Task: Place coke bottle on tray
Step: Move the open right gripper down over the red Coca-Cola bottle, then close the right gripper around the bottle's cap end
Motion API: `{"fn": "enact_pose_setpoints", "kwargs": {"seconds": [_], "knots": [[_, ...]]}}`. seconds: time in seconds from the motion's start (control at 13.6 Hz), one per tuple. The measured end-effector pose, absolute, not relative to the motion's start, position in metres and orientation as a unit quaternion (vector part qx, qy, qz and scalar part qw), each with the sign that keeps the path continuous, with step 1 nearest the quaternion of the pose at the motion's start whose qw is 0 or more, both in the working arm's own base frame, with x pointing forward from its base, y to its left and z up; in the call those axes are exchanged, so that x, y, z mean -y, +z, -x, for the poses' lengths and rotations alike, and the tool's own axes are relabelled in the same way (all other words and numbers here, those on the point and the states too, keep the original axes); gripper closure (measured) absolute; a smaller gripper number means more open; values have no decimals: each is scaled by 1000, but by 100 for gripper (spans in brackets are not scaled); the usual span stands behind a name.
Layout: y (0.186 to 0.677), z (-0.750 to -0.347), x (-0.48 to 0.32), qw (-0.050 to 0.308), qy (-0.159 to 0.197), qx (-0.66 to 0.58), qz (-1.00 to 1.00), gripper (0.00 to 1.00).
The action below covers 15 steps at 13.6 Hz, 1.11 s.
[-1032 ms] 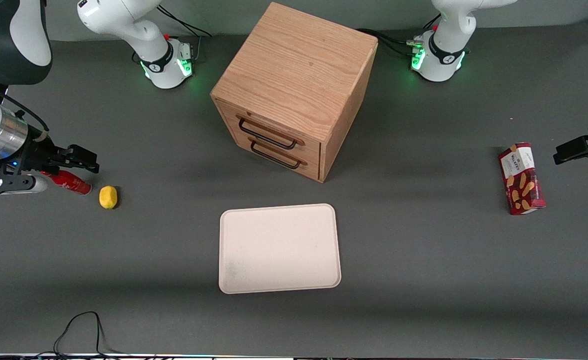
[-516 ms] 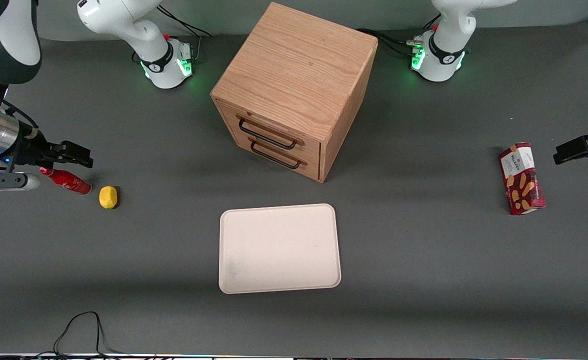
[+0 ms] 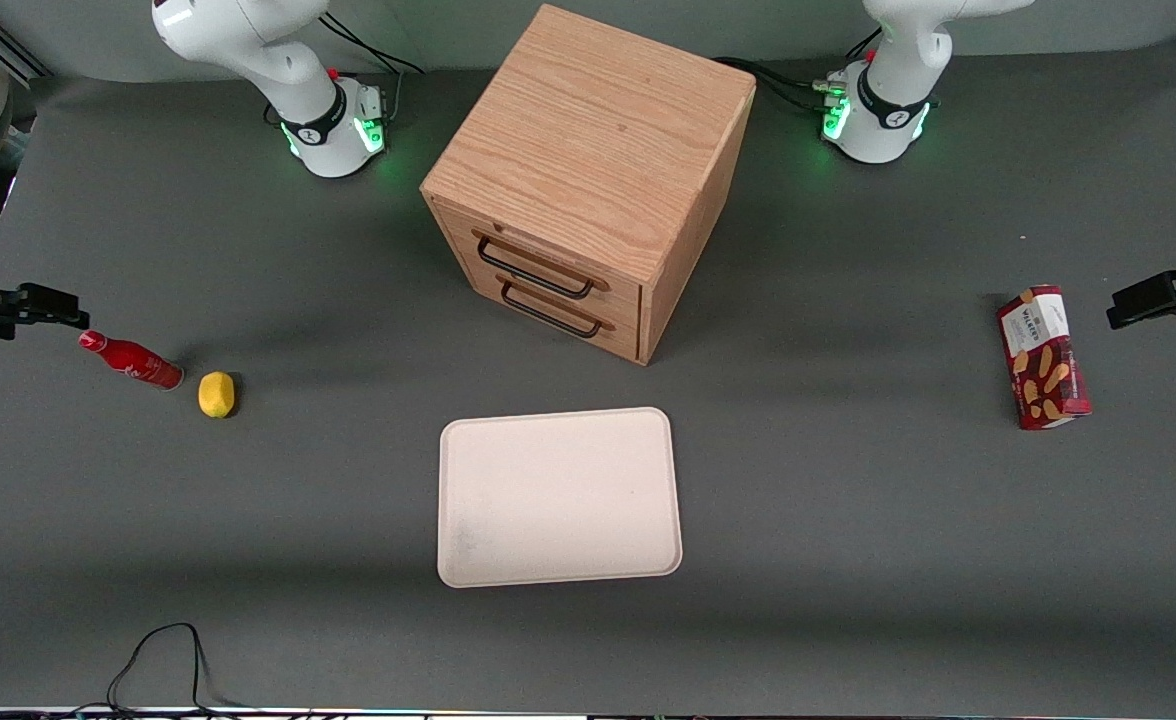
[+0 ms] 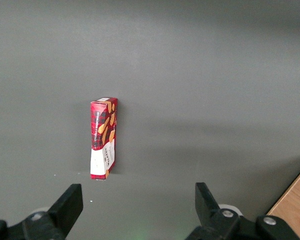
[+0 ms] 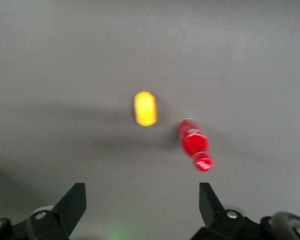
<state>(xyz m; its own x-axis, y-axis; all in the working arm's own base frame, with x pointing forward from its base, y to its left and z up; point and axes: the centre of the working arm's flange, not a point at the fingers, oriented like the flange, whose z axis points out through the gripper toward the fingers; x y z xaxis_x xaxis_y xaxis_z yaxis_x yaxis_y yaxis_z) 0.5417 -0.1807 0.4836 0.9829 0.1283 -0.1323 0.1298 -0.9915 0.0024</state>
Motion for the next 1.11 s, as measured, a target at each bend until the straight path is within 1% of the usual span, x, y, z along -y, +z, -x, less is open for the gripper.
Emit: {"fn": "enact_pose_setpoints", "kwargs": {"seconds": [0.22, 0.52, 0.74, 1.11], "knots": [[422, -511, 229, 3, -55, -85, -995, 0], [364, -483, 245, 9, -36, -106, -994, 0], [347, -474, 247, 17, -25, -119, -992, 0], [332, -471, 247, 25, -20, -129, -991, 0]]}}
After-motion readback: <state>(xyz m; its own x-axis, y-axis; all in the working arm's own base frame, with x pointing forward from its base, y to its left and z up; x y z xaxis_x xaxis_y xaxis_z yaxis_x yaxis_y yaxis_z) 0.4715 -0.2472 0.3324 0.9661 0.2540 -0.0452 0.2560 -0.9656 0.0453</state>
